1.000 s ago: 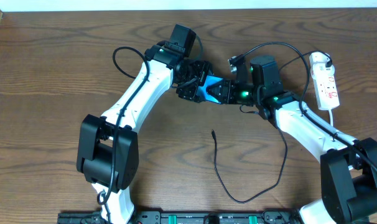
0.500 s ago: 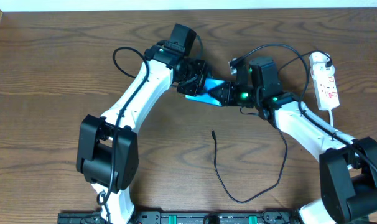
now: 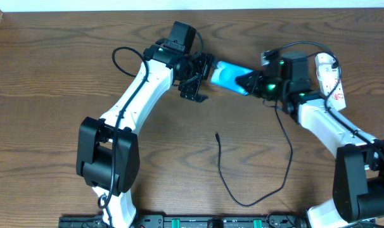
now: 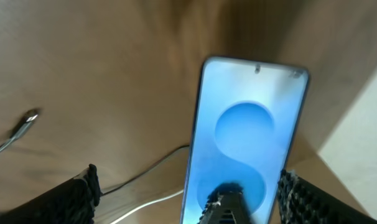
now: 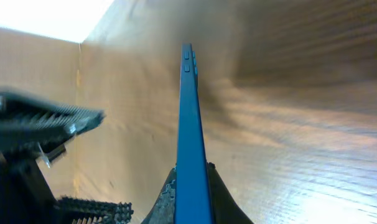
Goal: Plug charger to phone and switch on socket
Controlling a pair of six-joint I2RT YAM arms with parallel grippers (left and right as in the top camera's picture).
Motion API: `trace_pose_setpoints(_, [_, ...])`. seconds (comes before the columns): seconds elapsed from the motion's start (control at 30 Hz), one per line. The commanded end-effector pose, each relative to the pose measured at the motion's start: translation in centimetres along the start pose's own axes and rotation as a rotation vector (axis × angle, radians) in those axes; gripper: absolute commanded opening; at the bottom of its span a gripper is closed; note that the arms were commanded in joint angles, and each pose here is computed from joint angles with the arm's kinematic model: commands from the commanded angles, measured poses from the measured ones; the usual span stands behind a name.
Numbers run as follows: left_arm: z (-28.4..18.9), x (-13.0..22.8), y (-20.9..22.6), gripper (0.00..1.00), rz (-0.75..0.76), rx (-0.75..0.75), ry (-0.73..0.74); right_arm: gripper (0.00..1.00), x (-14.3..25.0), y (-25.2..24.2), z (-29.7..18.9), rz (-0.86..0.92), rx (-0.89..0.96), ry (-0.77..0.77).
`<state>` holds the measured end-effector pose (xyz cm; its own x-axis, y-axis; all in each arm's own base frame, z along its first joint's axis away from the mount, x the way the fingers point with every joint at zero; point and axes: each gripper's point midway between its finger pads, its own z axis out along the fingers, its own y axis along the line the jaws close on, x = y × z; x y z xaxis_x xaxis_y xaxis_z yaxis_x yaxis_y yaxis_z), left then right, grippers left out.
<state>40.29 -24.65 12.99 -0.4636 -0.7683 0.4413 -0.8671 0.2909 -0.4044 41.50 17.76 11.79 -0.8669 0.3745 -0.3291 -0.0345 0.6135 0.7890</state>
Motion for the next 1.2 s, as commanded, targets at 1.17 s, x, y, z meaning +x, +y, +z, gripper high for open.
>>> trace_pose_setpoints(1.17, [-5.7, -0.1, -10.7, 0.91, 0.260, 0.454, -0.177, 0.01, -5.1, 12.4, -3.5, 0.876, -0.516, 0.107])
